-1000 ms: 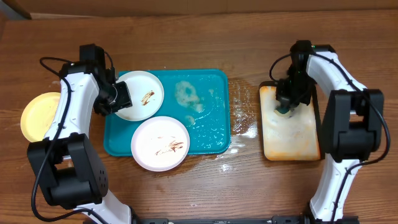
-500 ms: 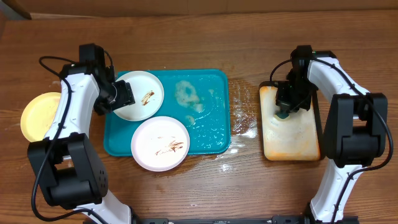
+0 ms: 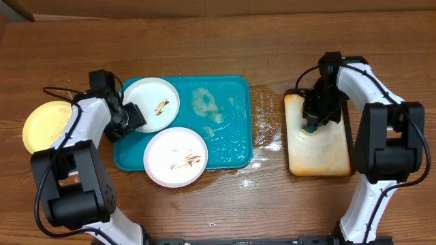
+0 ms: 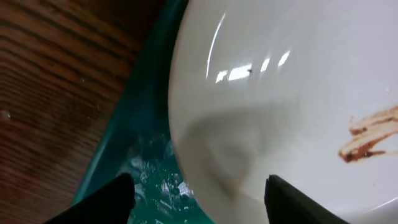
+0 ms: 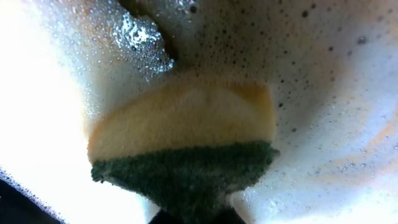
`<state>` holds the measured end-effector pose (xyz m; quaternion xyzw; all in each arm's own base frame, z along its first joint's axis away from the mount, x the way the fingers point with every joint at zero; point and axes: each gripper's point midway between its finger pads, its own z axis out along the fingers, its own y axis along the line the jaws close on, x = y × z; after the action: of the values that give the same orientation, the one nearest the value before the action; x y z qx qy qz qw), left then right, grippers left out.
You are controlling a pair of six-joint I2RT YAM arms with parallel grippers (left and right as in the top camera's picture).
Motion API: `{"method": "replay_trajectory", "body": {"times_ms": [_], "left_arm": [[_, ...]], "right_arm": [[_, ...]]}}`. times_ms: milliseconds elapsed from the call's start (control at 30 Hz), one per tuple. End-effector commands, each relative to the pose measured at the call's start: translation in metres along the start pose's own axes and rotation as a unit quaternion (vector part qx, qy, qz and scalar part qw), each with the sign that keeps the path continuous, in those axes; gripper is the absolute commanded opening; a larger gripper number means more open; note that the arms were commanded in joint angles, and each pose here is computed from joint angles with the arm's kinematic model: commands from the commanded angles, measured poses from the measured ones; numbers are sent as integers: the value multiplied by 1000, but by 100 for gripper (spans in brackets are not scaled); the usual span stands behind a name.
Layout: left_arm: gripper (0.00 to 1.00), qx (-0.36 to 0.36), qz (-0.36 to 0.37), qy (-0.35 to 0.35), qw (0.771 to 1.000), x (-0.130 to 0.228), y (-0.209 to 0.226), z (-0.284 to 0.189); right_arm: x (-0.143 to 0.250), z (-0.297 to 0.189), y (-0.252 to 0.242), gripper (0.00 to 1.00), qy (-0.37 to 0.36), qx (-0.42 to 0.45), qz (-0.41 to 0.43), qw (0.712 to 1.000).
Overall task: Clean dirty plates on tray and stack at the side
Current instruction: 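Move the left gripper to the far white plate's rim and grasp it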
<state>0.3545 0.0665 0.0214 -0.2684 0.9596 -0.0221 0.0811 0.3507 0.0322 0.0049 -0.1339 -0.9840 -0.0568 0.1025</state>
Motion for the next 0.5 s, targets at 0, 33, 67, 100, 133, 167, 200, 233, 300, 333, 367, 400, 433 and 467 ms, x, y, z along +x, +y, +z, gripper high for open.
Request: {"method": "replay_trajectory", "body": {"times_ms": [0, 33, 67, 100, 133, 167, 200, 233, 300, 333, 367, 400, 433, 467], "left_arm": [[66, -21, -57, 10, 998, 4, 9, 24], [59, -21, -63, 14, 998, 5, 9, 29], [45, -20, -71, 21, 997, 7, 8, 36], [27, -18, -76, 26, 997, 8, 7, 41], [17, -12, -80, 35, 996, 11, 5, 48], [13, -8, -85, 44, 995, 14, 3, 54], [8, -6, -93, 51, 994, 16, 2, 59], [4, -3, -94, 57, 994, 18, 1, 63], [4, -3, -94, 61, 994, 20, 1, 66], [4, -4, -94, 60, 994, 19, 1, 66], [4, -2, -93, 57, 994, 17, 0, 64], [4, -1, -93, 56, 994, 16, 0, 62], [4, 0, -91, 54, 994, 14, -2, 59], [4, 2, -87, 51, 995, 12, -4, 55]], "right_arm": [[6, -4, 1, 4, -1, -1, -7, 1000], [6, -4, 1, 4, 0, -1, -7, 1000], [7, -4, 1, 4, 1, 0, -7, 1000], [7, -4, 1, 4, 1, 0, -7, 1000], [7, -4, 1, 4, 2, 0, -9, 1000], [8, -4, 1, 4, 3, 0, -10, 1000], [8, -4, 1, 4, 4, 0, -10, 1000], [9, -4, 2, 4, 6, -3, -10, 1000], [9, -4, 2, 4, 6, -4, -12, 1000], [9, -4, 2, 4, 6, -4, -12, 1000], [9, -4, 2, 4, 6, -4, -12, 1000], [9, -4, 2, 4, 5, -4, -12, 1000], [8, -4, 2, 4, 4, -5, -12, 1000], [7, -4, 3, 4, 2, -5, -12, 1000]]}}
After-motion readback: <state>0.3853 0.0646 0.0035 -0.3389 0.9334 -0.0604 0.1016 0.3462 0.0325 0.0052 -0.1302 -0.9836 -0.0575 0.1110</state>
